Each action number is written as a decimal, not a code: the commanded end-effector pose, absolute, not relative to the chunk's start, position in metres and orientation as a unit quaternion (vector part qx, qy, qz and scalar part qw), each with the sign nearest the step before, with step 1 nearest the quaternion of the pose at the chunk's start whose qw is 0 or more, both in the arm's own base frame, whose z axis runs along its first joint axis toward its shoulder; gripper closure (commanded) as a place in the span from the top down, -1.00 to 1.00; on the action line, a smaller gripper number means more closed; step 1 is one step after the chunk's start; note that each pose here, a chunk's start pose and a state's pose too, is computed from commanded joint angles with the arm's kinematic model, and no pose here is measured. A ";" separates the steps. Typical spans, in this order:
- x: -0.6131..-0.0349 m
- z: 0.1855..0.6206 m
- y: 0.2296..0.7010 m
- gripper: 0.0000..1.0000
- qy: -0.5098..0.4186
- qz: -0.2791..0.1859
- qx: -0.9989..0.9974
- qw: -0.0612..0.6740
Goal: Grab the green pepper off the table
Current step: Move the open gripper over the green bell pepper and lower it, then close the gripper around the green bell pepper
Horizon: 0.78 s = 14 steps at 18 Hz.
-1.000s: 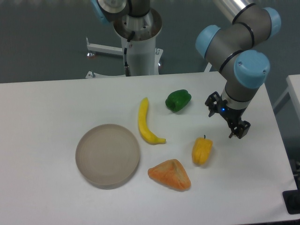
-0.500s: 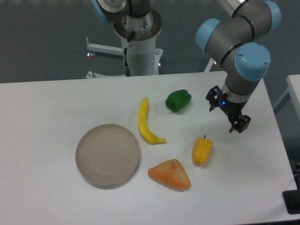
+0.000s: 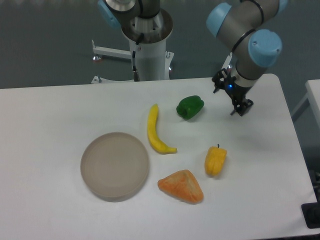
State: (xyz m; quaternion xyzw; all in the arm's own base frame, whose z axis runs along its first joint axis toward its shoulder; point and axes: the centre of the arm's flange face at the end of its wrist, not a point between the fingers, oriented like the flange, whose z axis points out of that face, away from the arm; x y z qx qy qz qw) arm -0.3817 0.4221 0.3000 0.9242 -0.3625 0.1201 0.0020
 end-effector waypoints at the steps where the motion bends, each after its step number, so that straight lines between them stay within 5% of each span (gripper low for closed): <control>1: -0.374 0.297 0.424 1.00 -0.355 0.128 0.926 -0.010; 9: -0.334 0.261 0.425 1.00 -0.308 0.168 0.935 -0.049; 13: -0.315 0.232 0.428 1.00 -0.293 0.130 0.946 -0.056; 14: -0.313 0.229 0.433 0.85 -0.295 0.125 0.946 -0.055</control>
